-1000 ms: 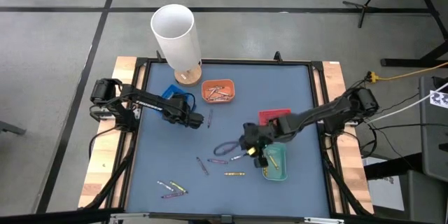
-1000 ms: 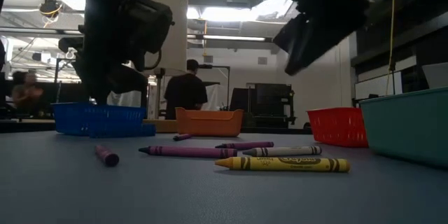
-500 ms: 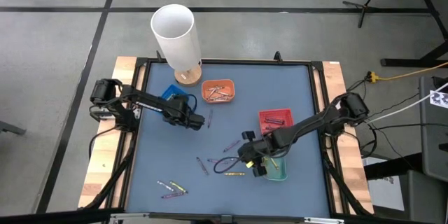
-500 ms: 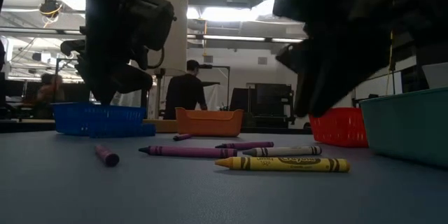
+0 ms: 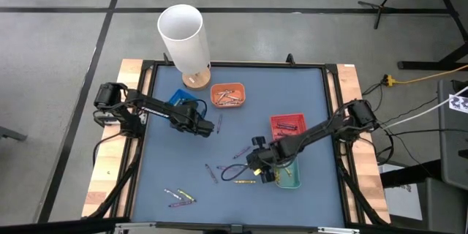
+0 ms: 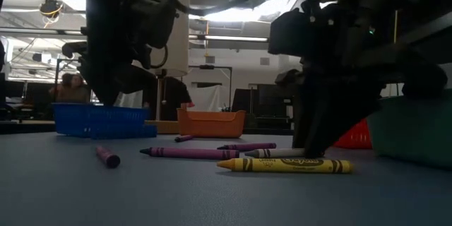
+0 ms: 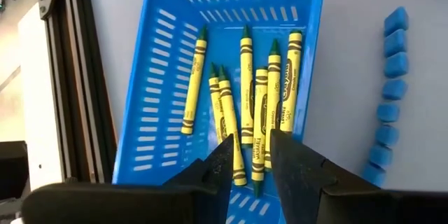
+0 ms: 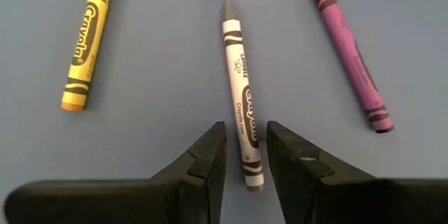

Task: Sort crayons
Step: Put the gray crayon into the orange bin

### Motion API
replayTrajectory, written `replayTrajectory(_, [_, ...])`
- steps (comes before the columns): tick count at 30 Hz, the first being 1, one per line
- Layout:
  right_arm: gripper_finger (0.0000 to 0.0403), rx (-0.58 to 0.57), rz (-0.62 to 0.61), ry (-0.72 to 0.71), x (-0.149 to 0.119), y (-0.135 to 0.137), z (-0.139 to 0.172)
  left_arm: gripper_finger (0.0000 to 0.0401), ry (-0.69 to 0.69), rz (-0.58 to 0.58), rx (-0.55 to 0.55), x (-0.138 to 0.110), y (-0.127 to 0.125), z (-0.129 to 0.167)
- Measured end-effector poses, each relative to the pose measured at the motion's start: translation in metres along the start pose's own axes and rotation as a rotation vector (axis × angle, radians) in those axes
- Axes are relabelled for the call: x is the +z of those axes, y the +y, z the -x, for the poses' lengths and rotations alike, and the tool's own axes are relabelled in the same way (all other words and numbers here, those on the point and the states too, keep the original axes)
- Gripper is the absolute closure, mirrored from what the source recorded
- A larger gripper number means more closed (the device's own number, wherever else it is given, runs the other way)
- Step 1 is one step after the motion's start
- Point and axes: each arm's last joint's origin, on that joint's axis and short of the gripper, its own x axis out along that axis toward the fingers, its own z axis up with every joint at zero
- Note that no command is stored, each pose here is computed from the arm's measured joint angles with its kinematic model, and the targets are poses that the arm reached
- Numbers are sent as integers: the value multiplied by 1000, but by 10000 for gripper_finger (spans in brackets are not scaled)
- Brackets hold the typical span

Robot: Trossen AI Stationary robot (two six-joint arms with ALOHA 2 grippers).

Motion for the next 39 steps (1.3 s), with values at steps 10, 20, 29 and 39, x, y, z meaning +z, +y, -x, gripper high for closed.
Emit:
replayTrajectory(10, [303,25,-20,11,0,-5,-3,318,-1,2,-7,0,-1,0])
replayTrajectory(20, [385,39,-20,11,0,-5,-4,318,4,-8,5,0,1,0])
replayTrajectory(29, [379,42,-20,11,0,-5,-4,318,-10,-13,16,0,2,0])
replayTrajectory(39, [388,48,26,-44,28,-5,10,318,-21,-16,21,6,3,9])
